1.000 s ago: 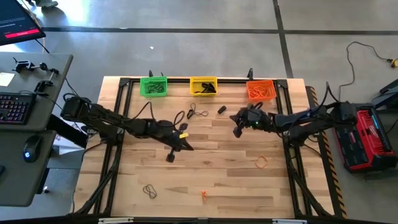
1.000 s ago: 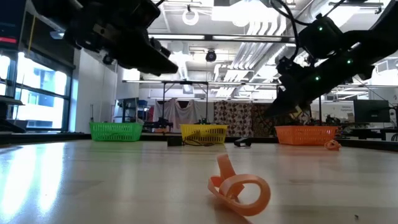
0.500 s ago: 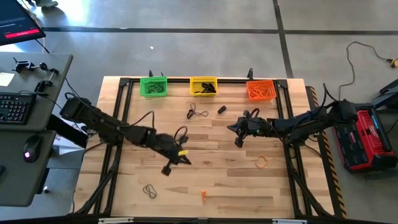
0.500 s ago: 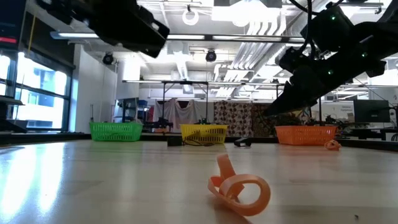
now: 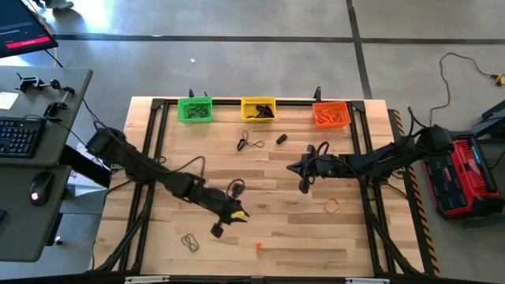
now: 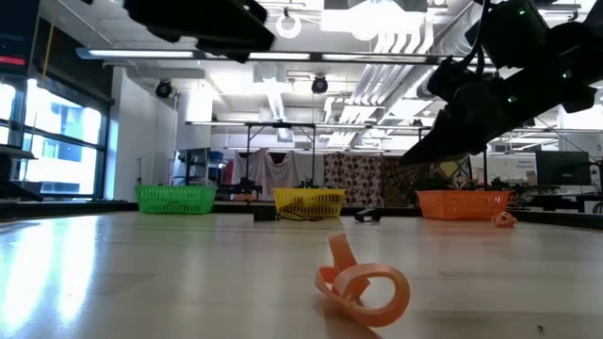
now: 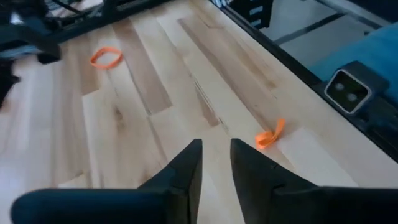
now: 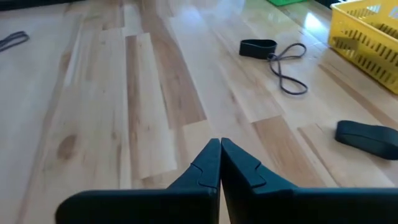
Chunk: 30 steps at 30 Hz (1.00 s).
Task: Sort rubber bands into baskets
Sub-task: Put the orange rubber band into the orange bin
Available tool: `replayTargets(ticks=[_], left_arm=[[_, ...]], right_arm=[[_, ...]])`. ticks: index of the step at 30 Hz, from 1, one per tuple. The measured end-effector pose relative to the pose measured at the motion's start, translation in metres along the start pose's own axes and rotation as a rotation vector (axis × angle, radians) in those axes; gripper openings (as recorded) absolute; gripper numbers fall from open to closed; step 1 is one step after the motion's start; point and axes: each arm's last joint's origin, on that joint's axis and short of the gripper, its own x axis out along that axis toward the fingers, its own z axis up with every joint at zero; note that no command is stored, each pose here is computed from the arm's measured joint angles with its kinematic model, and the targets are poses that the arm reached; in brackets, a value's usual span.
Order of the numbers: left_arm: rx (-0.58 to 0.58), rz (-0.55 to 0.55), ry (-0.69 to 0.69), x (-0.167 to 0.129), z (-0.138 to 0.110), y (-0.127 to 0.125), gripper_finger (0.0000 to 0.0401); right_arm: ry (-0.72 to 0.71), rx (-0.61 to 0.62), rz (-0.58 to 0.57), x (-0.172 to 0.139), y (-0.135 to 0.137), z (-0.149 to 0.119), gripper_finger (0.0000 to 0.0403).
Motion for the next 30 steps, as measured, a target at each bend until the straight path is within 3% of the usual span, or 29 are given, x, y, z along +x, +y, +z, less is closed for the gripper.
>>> replayTargets(ticks=[6, 17, 26, 30], left_arm=[[0.055, -0.046, 0.026, 0.042, 0.009, -0.003, 0.0090], [0.026, -0.173, 0.111, 0.094, 0.013, -0.015, 0.0091], [0.034, -0.146, 0.236, 0.105, -0.001, -0.019, 0.0091], [0.020, -0.190, 0.247, 0.107, -0.005, -0.020, 0.0091]], right_arm=[[0.001, 0.002, 0.014, -0.001, 0.003, 0.000, 0.0000], [-0.002, -0.004, 0.038, -0.002, 0.007, -0.001, 0.0000], [-0.002, -0.019, 0.067, -0.003, 0.013, -0.002, 0.0000], [-0.002, -0.024, 0.068, -0.004, 0.014, -0.002, 0.0000]])
